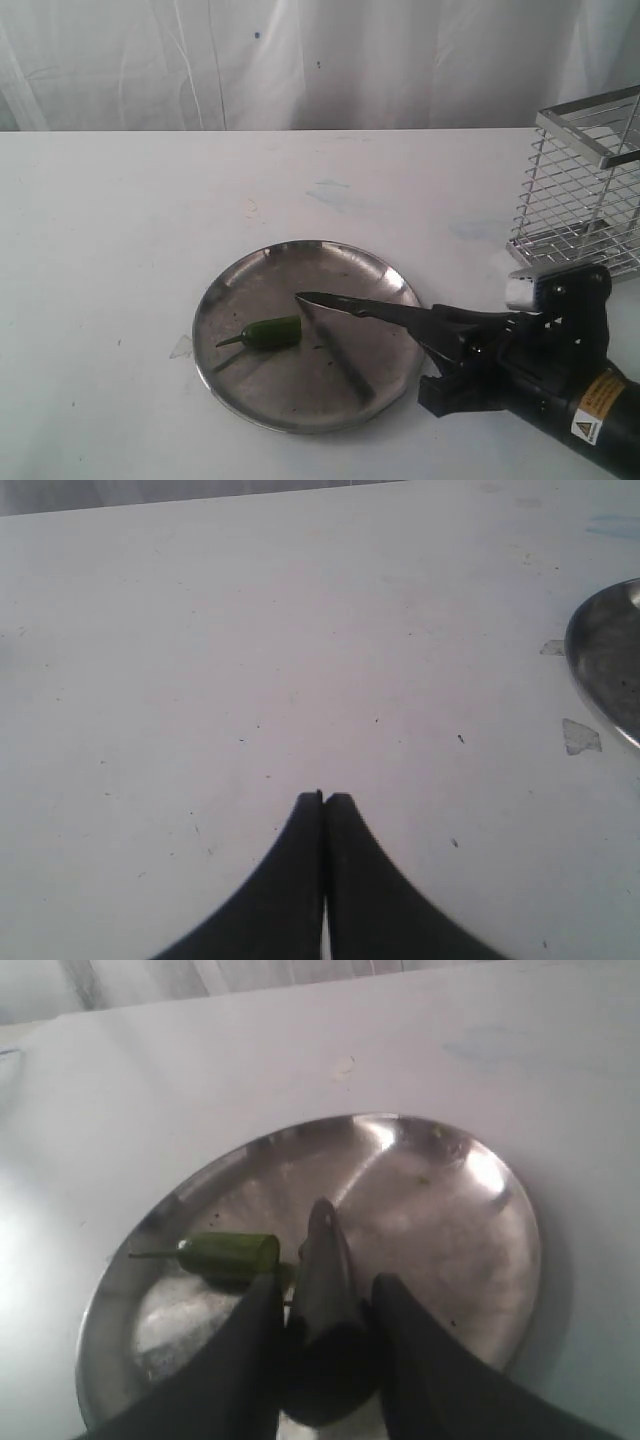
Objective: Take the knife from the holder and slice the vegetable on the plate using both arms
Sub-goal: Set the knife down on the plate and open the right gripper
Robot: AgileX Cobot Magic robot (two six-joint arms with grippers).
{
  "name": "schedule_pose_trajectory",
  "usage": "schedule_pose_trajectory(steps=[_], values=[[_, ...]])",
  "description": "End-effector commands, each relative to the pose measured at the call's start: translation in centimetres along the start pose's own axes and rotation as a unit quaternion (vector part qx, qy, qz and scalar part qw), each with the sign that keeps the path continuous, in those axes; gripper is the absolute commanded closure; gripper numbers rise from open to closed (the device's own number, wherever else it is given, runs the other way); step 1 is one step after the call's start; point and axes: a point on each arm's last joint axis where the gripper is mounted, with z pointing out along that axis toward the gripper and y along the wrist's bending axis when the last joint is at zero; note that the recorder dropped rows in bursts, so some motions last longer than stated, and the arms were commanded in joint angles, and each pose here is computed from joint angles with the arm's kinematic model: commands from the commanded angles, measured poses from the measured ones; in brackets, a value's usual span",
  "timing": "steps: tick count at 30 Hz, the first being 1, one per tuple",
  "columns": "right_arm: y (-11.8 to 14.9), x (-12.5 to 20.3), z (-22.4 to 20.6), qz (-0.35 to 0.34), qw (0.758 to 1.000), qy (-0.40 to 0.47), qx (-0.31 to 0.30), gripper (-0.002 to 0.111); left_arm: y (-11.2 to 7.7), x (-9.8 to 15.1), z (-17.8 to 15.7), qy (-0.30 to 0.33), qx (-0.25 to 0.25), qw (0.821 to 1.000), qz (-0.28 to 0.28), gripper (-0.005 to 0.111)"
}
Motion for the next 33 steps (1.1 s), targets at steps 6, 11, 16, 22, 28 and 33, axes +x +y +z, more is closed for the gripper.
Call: schedule_pose_trajectory(steps=[6,11,16,22,28,33], values=[[-0.8,2.2,0.0,0.006,0.994,0.102,0.036,0.098,-0.1,-0.1,0.0,-0.005,0.004,1.000,-0.002,0.107],[-0.8,2.8,-0.2,-0.004,0.990,0.138,0.035,0.076,-0.1,-0.1,0.0,-0.005,0.004,1.000,-0.002,0.107],[-0.7,2.9,-0.2,0.016,0.989,0.139,0.035,0.064,-0.1,-0.1,0.0,-0.005,0.004,1.000,-0.002,0.107],[-0.8,2.5,-0.1,0.025,0.992,0.120,0.037,0.063,-0.1,-0.1,0.0,-0.005,0.004,1.000,-0.002,0.107],[-0.5,1.4,-0.3,0.090,0.990,0.100,0.043,0.063,-0.1,-0.1,0.0,-0.005,0.004,1.000,-0.002,0.107],[-0.5,-1.1,0.3,0.091,0.969,0.203,0.104,0.063,-0.1,-0.1,0.0,-0.005,0.004,1.000,-0.002,0.107]])
